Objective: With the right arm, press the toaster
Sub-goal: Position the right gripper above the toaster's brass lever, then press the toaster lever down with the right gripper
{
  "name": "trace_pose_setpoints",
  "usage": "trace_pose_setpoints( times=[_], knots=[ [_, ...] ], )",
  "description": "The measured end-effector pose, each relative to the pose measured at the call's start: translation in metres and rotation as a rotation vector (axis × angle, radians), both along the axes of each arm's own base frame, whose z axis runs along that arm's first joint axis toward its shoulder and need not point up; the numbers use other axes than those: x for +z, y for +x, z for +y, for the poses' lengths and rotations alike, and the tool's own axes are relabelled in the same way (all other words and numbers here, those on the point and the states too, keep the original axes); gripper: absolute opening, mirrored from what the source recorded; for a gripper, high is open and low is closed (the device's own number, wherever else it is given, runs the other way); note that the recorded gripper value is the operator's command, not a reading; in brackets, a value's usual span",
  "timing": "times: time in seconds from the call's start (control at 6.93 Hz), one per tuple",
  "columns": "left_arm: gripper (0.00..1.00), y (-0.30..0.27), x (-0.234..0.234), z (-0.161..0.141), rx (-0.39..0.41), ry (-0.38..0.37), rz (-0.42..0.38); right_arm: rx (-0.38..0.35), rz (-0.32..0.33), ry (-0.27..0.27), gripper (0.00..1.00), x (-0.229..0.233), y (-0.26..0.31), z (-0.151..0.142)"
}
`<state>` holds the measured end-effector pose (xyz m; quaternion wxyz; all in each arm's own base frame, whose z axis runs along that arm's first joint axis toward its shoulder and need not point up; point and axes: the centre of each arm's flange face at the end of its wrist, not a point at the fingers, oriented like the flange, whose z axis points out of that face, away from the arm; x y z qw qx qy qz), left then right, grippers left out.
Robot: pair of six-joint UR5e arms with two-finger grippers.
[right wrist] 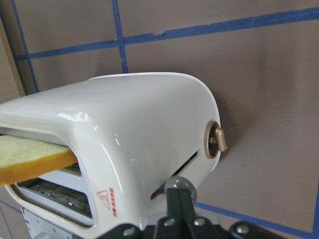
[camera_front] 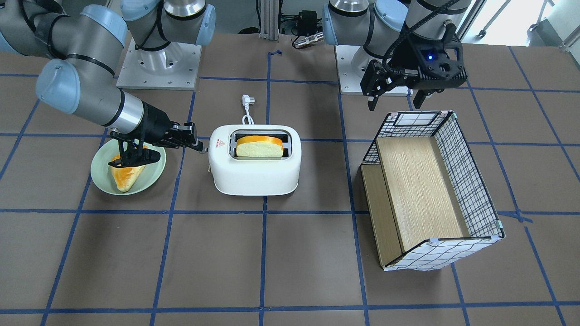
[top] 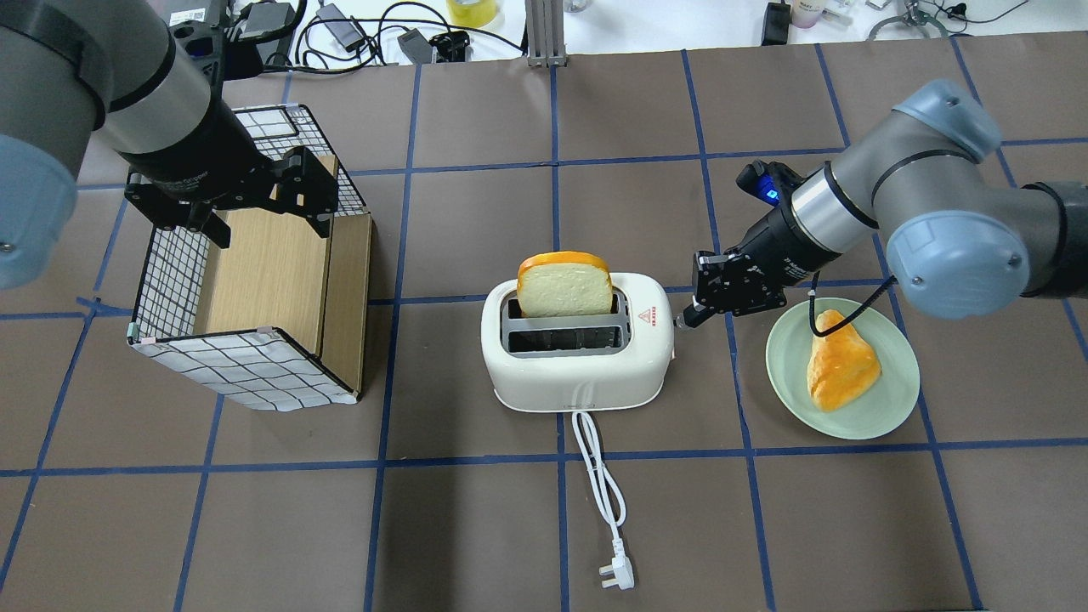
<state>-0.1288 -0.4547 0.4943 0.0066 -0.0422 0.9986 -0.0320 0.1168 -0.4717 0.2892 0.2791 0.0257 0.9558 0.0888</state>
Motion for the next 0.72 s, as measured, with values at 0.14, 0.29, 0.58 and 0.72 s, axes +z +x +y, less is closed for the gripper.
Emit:
trace_pose_setpoints(
  times=[0.14,0.29,0.58,0.72],
  knots=[
    [1.00,0.000,0.000,0.000,0.000,0.000,0.000,0.000,0.001,-0.005,0.00,-0.001,0.000,-0.001],
    [1.00,0.000,0.000,0.000,0.000,0.000,0.000,0.001,0.002,-0.012,0.00,-0.003,0.000,-0.002],
    [1.00,0.000,0.000,0.000,0.000,0.000,0.000,0.002,0.005,-0.032,0.00,-0.017,0.001,0.002],
    [1.00,0.000,0.000,0.000,0.000,0.000,0.000,0.002,0.007,-0.041,0.00,-0.023,0.001,0.004]
  ],
)
